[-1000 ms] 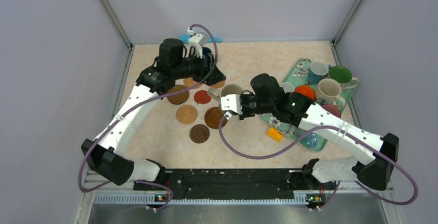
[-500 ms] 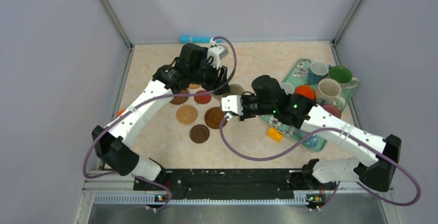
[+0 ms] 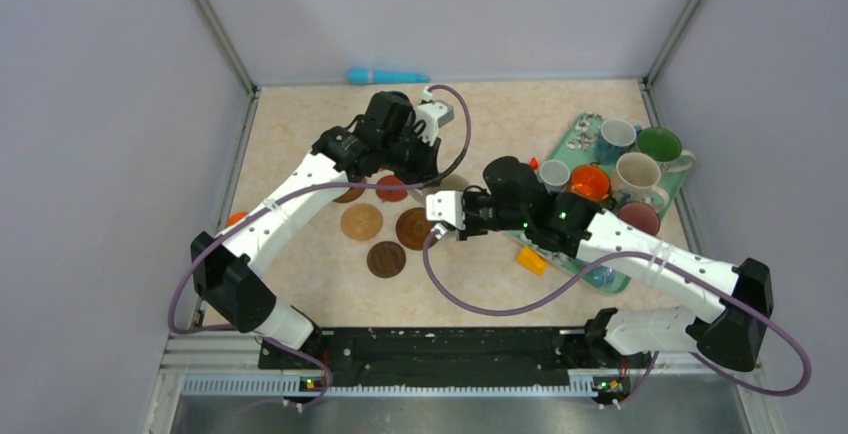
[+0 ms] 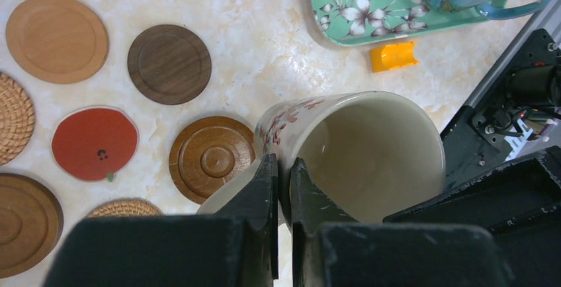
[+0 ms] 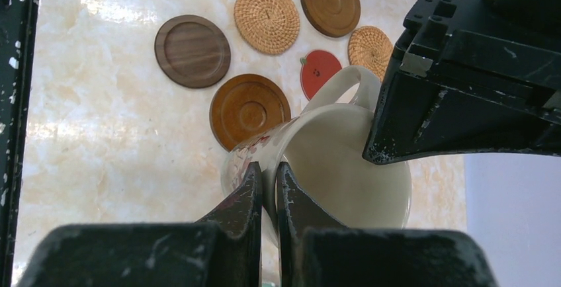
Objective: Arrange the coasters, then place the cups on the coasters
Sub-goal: Place the cup on the coaster.
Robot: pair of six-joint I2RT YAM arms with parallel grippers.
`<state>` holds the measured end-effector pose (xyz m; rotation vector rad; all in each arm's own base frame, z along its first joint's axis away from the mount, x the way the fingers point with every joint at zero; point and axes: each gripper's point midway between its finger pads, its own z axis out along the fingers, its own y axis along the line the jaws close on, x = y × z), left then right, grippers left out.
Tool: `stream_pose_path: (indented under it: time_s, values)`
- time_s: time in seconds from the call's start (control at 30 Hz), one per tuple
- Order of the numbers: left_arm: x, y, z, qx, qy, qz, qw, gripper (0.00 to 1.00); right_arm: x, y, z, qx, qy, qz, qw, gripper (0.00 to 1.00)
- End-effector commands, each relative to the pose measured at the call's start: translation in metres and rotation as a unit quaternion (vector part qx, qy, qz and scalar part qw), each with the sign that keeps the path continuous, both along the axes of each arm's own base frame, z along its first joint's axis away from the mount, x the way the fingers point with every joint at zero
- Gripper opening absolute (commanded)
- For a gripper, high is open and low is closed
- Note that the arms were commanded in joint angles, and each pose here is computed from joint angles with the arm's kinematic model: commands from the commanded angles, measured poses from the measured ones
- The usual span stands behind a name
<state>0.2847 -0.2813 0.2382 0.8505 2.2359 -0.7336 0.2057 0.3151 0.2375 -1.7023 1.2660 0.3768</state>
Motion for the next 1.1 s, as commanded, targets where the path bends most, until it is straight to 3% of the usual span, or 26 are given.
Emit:
stream_pose_path:
  time_s: [0.0, 0.13, 0.43, 0.57, 0.83, 0.9, 1.07]
  values:
    - [-0.002, -0.001, 0.024, -0.023, -0.009, 0.003, 1.000, 0.00, 0.013, 0.005, 0.043, 0.086, -0.062, -0.025, 0.994, 0.00]
    - [0.002, 0.004, 0.026, -0.015, -0.012, 0.026, 0.999, 0.00, 0.011, -0.003, 0.035, 0.101, -0.055, -0.044, 0.992, 0.01]
    - [0.022, 0.018, 0.046, -0.009, -0.049, 0.086, 0.995, 0.00, -0.001, -0.012, 0.022, 0.161, 0.030, -0.098, 0.982, 0.56]
    - [0.037, 0.040, 0.055, 0.004, -0.068, 0.128, 0.989, 0.00, -0.012, -0.015, 0.022, 0.185, 0.083, -0.113, 0.973, 0.72]
    - [0.077, 0.123, 0.064, 0.038, -0.095, 0.241, 0.965, 0.00, -0.024, -0.038, 0.054, 0.298, 0.105, -0.147, 0.937, 0.87]
    - [0.084, 0.142, 0.064, 0.038, -0.095, 0.265, 0.959, 0.00, -0.027, -0.041, 0.055, 0.320, 0.110, -0.147, 0.930, 0.97]
    - [0.102, 0.189, 0.053, 0.054, -0.088, 0.336, 0.936, 0.00, -0.030, -0.044, 0.049, 0.321, 0.118, -0.149, 0.928, 0.99]
